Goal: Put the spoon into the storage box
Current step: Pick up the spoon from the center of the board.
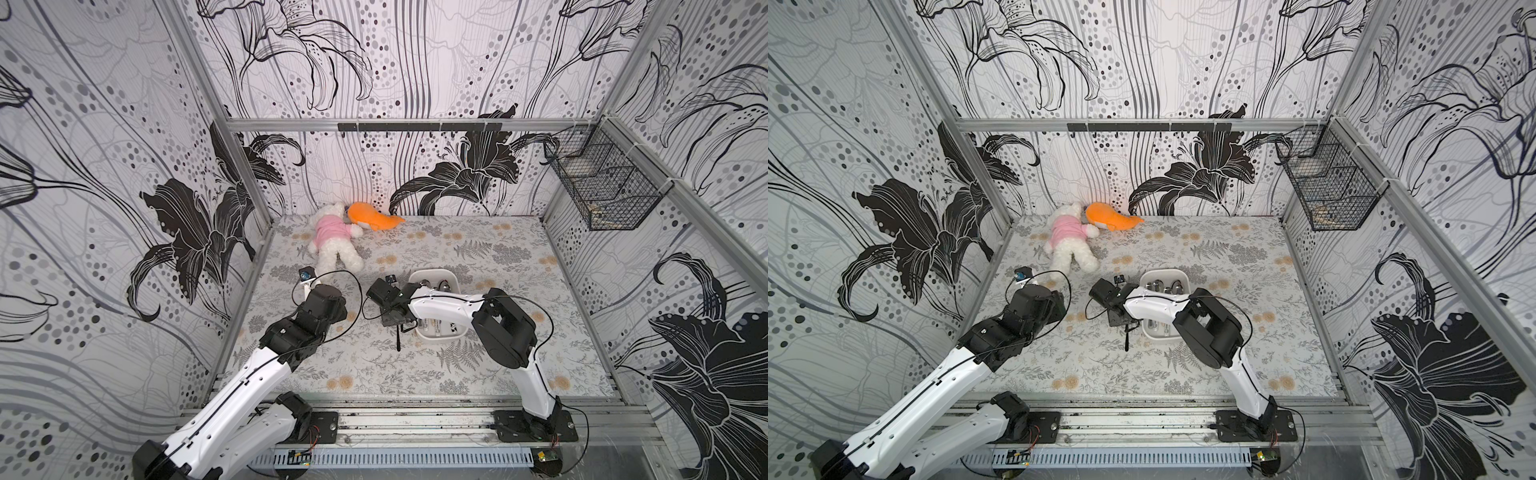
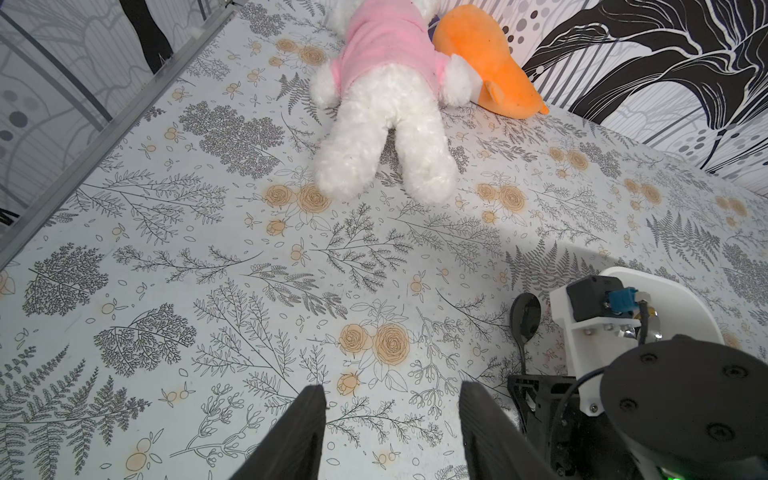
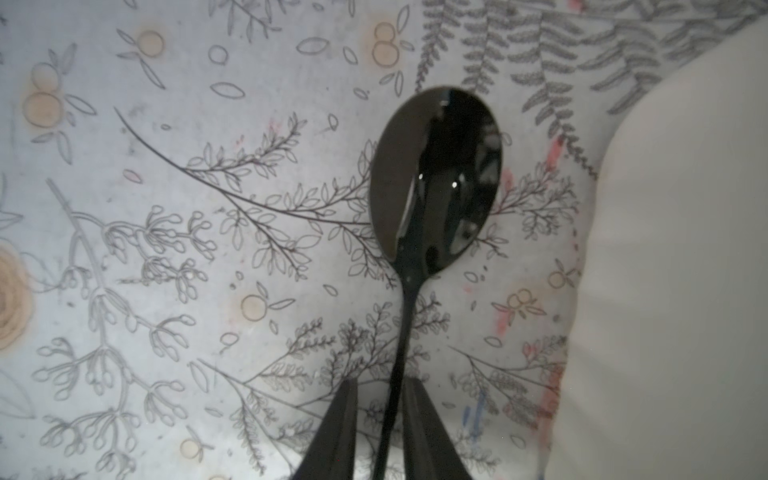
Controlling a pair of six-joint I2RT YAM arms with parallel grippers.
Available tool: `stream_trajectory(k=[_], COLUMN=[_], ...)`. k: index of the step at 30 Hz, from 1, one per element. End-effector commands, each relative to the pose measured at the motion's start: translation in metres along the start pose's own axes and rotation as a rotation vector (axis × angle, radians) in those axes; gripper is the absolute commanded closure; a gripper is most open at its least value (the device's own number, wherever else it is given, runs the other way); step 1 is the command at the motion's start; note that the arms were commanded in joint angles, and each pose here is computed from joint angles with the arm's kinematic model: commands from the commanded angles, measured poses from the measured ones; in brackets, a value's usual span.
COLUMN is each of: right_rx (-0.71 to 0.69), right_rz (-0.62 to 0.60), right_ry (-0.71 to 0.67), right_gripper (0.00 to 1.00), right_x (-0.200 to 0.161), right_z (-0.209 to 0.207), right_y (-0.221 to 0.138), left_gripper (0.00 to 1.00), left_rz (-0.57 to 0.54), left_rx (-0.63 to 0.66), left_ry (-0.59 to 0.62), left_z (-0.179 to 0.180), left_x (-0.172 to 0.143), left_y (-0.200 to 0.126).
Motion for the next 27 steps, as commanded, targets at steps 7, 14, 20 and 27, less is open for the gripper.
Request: stream_trajectory(k=[7,14,20,27], right_rx=[-0.047,-0.011,0.064,0.121], right_rz=[0.018,-0.043,-0.099,-0.162], right_ry=[-0.007,-0.024,-0.024,-0.017], right_gripper=[0.93,1.00,1.00,1.00], right_x=[0.000,0.022,0.044,0.064], right_z=[-0.011,0.002,0.015,0.007], right_y=[0.015,-0.001,-0.031,-0.077], left_gripper=[0.42,0.42,0.42,0.42], left_rz=[0.003,0.001,0.001,0.001], left_rx=[-0.005,-0.002,0.003,0.003], left_ry=[0.017,0.014,0.013,0.012], left_z=[-0.001,0.000,0.001,0.001], left_x=[-0.002,-0.002,-0.002,-0.003], left_y=[0.004,0.004,0.004,0.004])
Point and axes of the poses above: each gripper's point midway between its finger pads, its own y axis out along the fingers, its own z axis along the line the jaws close on, x = y × z, the point moved 3 cm from there along -y, back along the fingers, and after that the axes turned 7 degrees about y, right-handed, at the moved point
